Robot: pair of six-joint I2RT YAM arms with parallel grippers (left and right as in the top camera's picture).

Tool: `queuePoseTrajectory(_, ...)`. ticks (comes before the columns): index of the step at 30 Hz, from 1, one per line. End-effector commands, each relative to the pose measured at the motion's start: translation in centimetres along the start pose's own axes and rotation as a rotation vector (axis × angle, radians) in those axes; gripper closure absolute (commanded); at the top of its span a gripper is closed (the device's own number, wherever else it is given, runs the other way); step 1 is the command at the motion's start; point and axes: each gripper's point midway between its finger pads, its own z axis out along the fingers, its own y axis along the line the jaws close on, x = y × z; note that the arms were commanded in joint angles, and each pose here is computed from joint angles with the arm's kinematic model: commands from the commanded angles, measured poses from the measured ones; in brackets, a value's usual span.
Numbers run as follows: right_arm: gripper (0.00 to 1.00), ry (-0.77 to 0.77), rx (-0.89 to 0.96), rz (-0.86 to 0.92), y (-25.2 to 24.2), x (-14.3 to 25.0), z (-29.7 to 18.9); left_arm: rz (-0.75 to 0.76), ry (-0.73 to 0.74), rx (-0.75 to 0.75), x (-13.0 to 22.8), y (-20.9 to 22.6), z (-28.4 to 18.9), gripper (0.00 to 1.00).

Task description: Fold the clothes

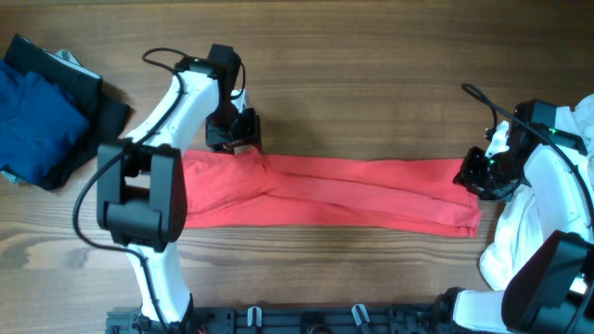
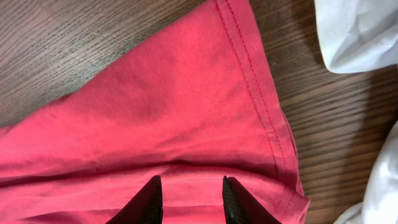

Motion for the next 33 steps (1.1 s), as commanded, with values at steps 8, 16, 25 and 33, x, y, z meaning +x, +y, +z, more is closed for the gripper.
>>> queuePoseTrajectory(8, 0.68, 0.009, 0.005, 0.000, -0.1, 0.1, 0.3, -0.069, 0.027, -0.038, -0.4, 0.9, 2.6, 0.71)
queuePoseTrajectory(16, 0.68, 0.010, 0.005, -0.005, -0.1, 0.2, 0.3, -0.048, 0.034, -0.046, 0.2, 0.8, 3.5, 0.96)
queuePoseTrajectory(25, 0.68, 0.005, 0.020, -0.006, -0.3, 0.1, 0.3, 0.008, -0.242, 0.053, -3.4, -2.2, -6.2, 0.96)
queuePoseTrajectory(33, 0.68, 0.002, 0.020, -0.007, -0.3, 0.0, 0.3, 0.070, -0.376, 0.111, -4.3, -3.8, -9.9, 0.95)
